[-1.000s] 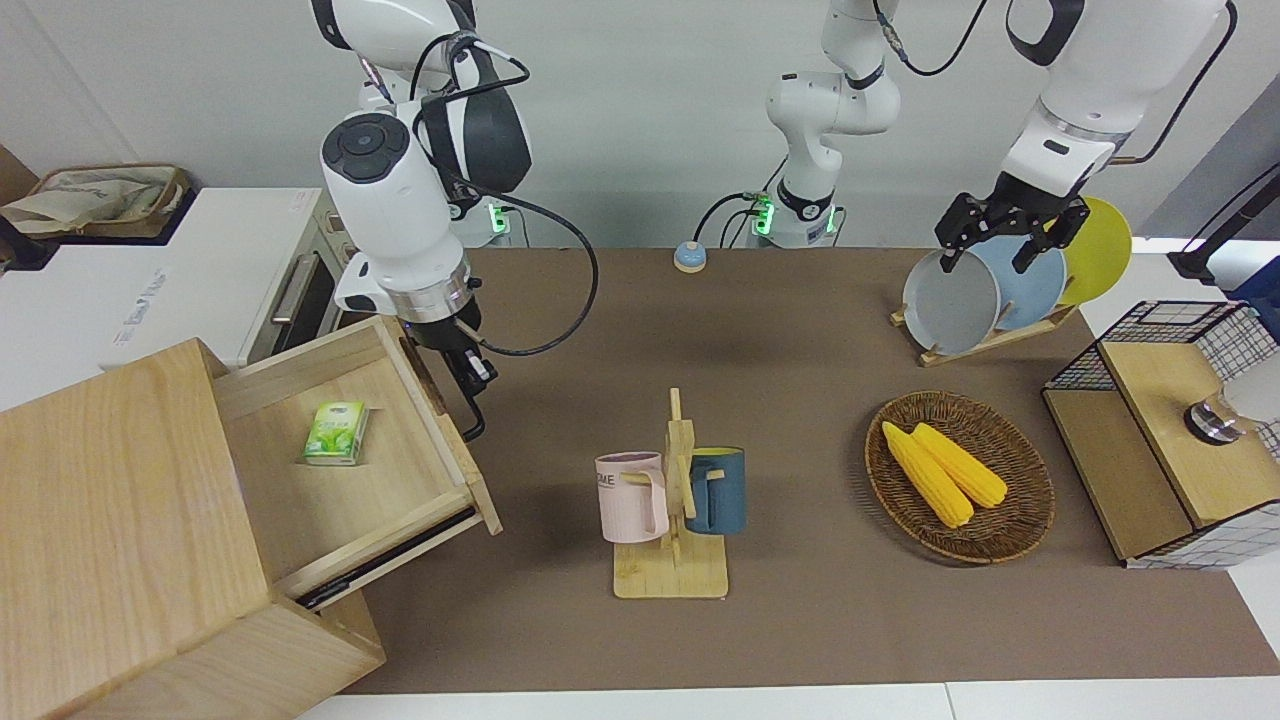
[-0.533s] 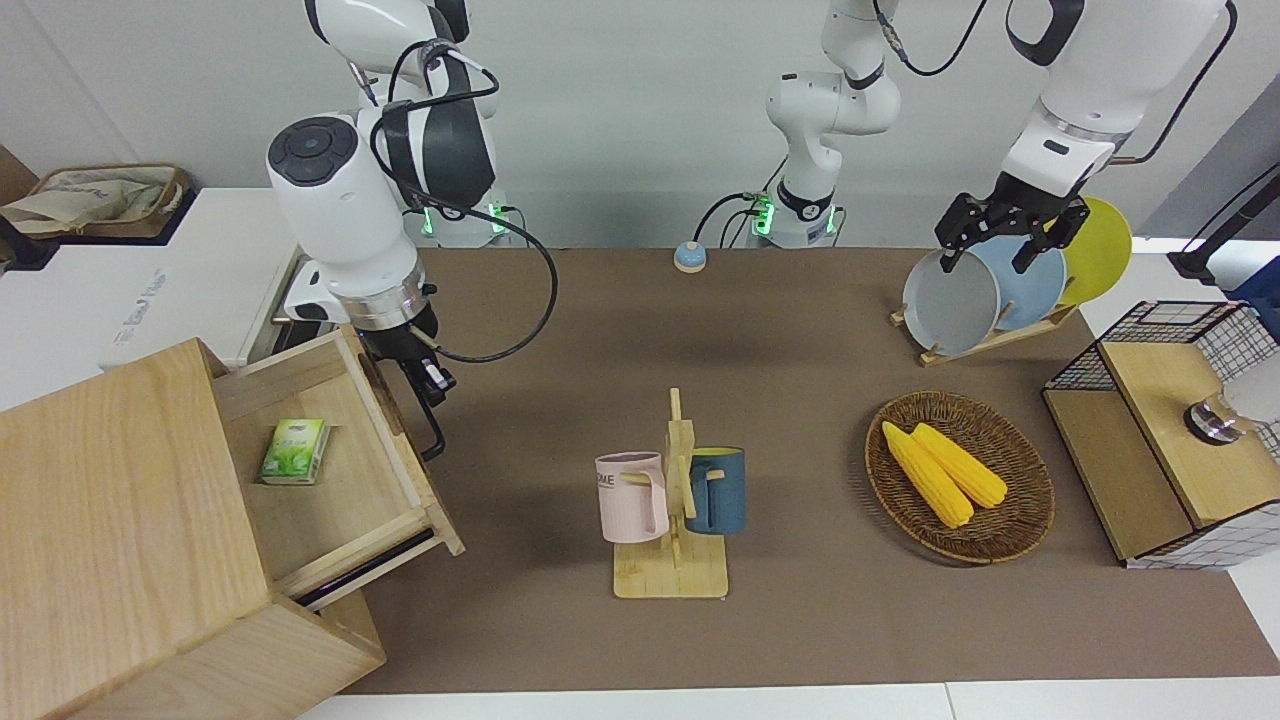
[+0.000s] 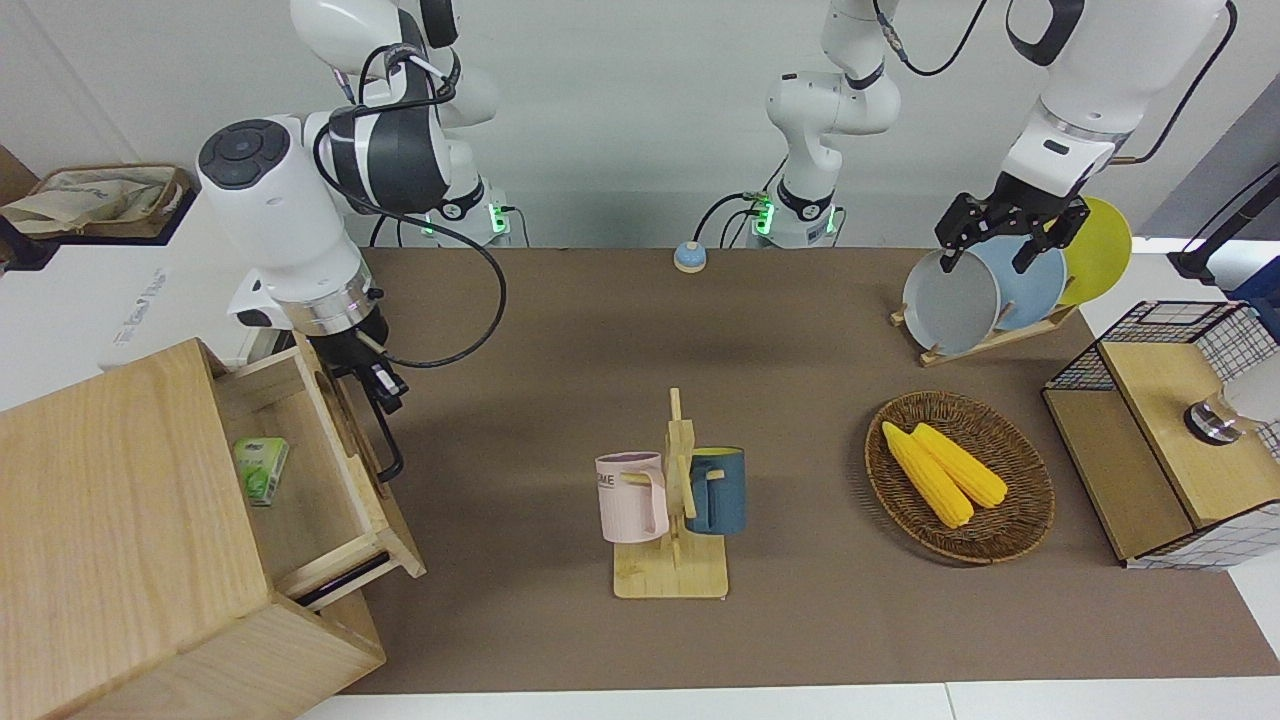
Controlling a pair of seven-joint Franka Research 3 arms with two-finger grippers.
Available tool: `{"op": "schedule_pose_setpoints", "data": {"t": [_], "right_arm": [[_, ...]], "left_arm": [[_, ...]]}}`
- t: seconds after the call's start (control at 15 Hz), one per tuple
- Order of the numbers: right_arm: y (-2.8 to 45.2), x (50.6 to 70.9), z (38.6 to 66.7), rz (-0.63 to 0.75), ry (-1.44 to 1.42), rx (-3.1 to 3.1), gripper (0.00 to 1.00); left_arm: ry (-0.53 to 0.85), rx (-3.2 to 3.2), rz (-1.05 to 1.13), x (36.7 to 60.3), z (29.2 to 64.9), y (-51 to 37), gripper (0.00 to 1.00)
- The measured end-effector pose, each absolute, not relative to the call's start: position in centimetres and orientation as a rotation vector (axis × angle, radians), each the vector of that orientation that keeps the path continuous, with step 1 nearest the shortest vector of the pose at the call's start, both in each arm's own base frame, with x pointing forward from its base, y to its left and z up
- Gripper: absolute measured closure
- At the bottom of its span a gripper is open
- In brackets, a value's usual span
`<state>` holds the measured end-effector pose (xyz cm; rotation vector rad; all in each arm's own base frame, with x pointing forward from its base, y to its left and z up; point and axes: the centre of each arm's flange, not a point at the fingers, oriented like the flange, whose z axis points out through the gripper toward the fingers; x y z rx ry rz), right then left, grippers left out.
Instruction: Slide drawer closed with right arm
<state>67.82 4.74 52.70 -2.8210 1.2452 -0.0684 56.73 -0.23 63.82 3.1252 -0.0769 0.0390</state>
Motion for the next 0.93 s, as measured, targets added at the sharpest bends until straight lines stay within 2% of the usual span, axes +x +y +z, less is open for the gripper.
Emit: {"op": "schedule_pose_setpoints", "data": {"t": [0.47,0.93], "right_arm": [[1.0,68.0,52.8,-0.075,1.304,-2.793,0.99],[-3.3,68.1,52.8,-0.102,1.238,-2.824,0.99]], "left_arm": [[-0.077,3.125,0.039,56.7,63.8,-0.2,0.0],[-0.077,3.125,0.039,56.7,63.8,-0.2,0.0]]}}
